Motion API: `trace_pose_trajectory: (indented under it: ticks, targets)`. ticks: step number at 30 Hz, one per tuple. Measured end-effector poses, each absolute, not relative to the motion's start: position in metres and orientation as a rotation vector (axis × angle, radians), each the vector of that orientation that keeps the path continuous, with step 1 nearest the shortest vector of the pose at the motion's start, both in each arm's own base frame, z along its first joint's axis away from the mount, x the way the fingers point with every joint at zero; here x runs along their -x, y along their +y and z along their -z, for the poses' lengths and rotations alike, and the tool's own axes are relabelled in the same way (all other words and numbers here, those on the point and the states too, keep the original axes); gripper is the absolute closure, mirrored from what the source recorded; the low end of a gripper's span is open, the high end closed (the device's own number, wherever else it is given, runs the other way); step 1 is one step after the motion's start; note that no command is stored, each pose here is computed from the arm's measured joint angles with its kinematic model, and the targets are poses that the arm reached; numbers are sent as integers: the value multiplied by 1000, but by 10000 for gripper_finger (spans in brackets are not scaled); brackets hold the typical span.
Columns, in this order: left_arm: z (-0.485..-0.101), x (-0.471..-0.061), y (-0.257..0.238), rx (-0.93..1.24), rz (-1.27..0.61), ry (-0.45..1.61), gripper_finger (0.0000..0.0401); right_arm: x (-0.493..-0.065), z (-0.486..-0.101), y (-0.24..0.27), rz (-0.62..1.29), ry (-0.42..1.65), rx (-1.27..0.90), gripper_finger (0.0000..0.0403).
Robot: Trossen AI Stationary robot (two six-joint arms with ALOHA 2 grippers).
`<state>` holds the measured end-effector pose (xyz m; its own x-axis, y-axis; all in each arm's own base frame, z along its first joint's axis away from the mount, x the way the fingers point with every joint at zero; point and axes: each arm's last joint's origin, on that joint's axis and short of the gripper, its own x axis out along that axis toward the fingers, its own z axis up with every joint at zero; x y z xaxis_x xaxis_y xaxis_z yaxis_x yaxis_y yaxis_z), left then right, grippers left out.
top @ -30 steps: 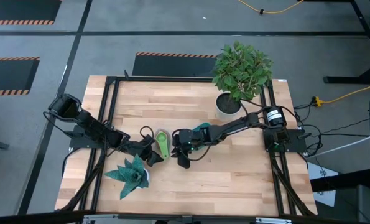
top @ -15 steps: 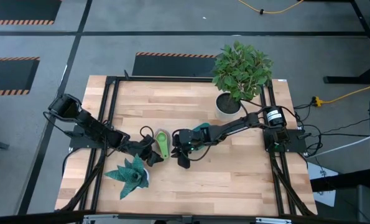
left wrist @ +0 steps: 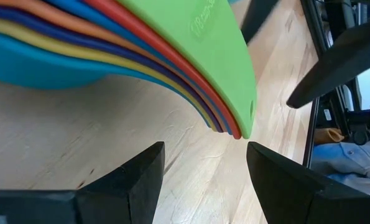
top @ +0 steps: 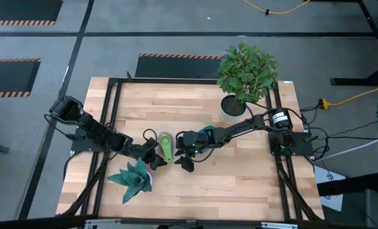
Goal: Nest measuring cups in basket
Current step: Put the stacked measuring cups into the green bin
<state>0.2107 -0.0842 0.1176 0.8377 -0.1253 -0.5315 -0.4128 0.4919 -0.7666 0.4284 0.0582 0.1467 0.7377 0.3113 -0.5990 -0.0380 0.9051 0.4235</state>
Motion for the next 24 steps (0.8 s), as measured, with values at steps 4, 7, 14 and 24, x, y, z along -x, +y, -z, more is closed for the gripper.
trace_pose_trajectory:
  ticks: [4,7,14,24]
  targets:
    - [-118,-211,-84,1057,-186,577,180,-428,-147,58,-197,720,-402,122]
    - [-118,-211,-84,1057,-187,577,180,-429,-147,58,-198,714,-404,106]
    - [-118,-211,-84,1057,-186,577,180,-429,-147,58,-180,717,-453,103]
    - [-118,-211,-84,1057,-187,577,180,-429,-148,53,-174,742,-602,103]
